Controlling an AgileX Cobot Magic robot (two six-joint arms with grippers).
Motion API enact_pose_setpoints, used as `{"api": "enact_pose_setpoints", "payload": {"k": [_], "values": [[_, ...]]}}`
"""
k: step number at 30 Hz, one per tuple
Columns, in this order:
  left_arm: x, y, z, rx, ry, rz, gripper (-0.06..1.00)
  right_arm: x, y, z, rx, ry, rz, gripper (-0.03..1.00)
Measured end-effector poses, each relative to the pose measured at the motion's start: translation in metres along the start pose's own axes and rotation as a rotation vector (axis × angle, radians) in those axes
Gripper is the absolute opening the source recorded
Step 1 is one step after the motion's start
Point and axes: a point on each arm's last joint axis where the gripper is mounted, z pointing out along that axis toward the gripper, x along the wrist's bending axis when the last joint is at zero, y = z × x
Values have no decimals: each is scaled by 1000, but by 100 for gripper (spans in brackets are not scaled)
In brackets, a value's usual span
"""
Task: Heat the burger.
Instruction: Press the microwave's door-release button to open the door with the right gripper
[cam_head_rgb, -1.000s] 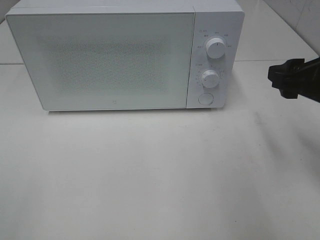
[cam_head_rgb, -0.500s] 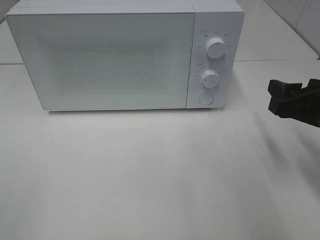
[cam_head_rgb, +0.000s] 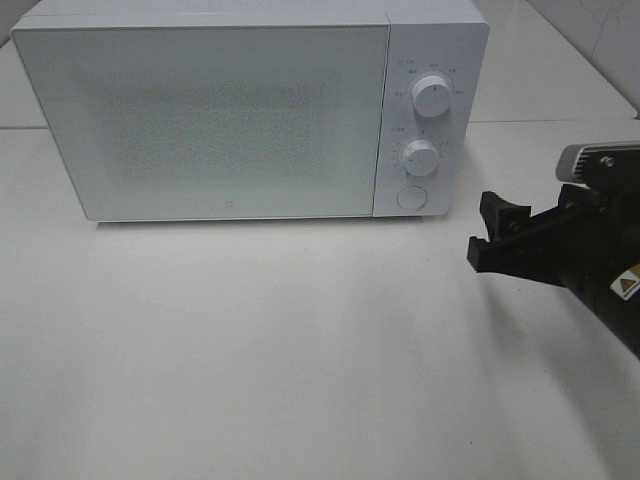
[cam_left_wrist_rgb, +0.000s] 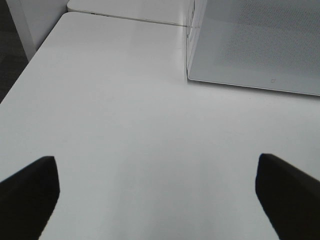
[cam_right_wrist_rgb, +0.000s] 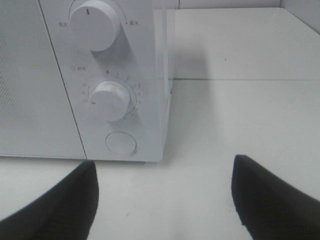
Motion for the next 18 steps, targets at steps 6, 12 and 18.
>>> {"api": "enact_pose_setpoints", "payload": {"k": [6,12,18], "values": [[0,0,0,0,0,0,99,22,-7,3,22,-18,-8,74],[0,0,0,0,0,0,99,47,-4,13,-1,28,-24,74],[0,0,0,0,0,0,99,49,-3,16,-6,27,-20,74]]}}
